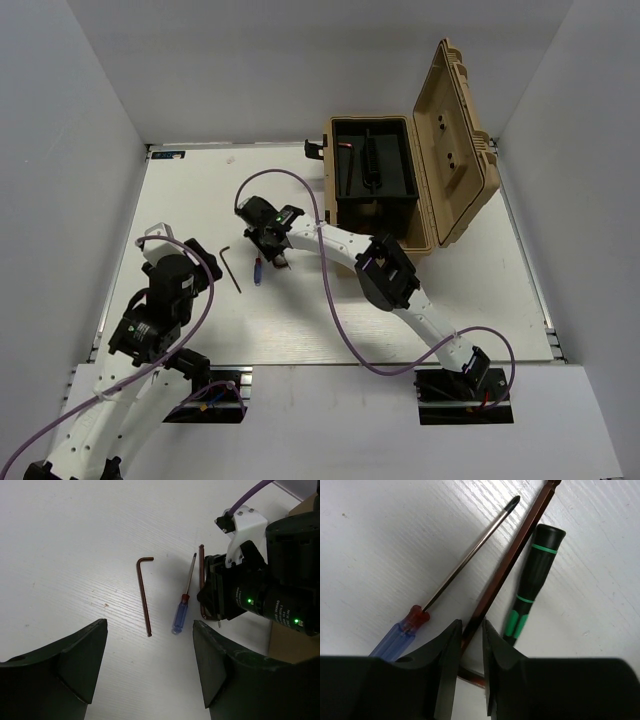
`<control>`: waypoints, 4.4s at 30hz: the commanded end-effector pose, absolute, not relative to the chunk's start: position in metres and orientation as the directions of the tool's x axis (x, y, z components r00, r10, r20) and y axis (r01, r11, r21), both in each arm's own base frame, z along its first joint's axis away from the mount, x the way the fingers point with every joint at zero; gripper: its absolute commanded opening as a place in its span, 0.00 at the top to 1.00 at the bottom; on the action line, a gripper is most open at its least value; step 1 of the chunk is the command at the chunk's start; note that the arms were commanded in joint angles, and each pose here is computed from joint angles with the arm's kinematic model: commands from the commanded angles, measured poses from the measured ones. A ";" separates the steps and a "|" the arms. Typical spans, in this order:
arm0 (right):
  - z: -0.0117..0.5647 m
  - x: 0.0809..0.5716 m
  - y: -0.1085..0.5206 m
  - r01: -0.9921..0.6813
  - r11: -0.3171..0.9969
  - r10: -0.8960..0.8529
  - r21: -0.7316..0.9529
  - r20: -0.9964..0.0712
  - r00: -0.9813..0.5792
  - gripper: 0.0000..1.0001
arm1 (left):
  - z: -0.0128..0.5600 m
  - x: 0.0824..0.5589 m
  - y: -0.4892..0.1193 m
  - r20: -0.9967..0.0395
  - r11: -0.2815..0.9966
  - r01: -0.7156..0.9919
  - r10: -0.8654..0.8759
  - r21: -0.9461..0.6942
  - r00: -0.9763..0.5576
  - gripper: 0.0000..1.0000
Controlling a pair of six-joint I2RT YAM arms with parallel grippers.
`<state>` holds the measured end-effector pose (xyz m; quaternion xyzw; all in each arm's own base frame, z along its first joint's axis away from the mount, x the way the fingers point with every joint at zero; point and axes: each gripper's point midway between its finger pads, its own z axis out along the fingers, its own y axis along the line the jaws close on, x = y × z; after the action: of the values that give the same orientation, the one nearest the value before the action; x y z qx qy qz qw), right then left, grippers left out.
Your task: Sort the tools into containers
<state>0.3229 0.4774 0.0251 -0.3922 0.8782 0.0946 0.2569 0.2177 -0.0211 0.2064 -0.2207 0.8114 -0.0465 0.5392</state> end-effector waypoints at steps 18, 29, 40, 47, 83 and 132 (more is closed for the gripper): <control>0.027 0.303 0.456 -0.695 0.718 -0.603 0.041 -0.462 -0.650 1.00 | 0.126 0.215 -0.038 -0.701 0.809 -0.459 -0.565 -0.367 -0.435 0.20; 0.208 0.287 0.479 -0.803 0.520 -0.480 0.291 -0.678 -0.556 1.00 | 0.064 0.244 -0.070 -0.596 0.780 -0.499 -0.617 -0.378 -0.513 0.22; 0.319 0.374 0.395 -0.646 0.762 -0.301 0.038 -0.863 -0.406 1.00 | 0.052 0.278 -0.057 -0.631 0.783 -0.580 -0.570 -0.224 -0.526 0.27; 0.331 0.461 0.283 -0.320 0.945 -0.197 -0.068 -0.899 -0.391 1.00 | 0.055 0.290 -0.046 -0.649 0.787 -0.588 -0.547 -0.185 -0.529 0.27; 0.277 0.431 0.291 -0.444 0.855 -0.085 0.268 -0.772 -0.630 0.59 | 0.032 0.305 -0.038 -0.592 0.805 -0.582 -0.528 -0.120 -0.609 0.38; 0.382 0.372 0.207 -0.502 0.862 -0.238 -0.075 -0.933 -0.270 1.00 | 0.324 0.454 -0.254 -0.808 0.628 0.535 -0.292 -0.565 -0.512 1.00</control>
<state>0.3585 0.2391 0.3555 -0.2685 0.8030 0.1937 0.4956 0.4519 -0.1976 0.2910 -0.0276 0.8110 -0.3139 0.4929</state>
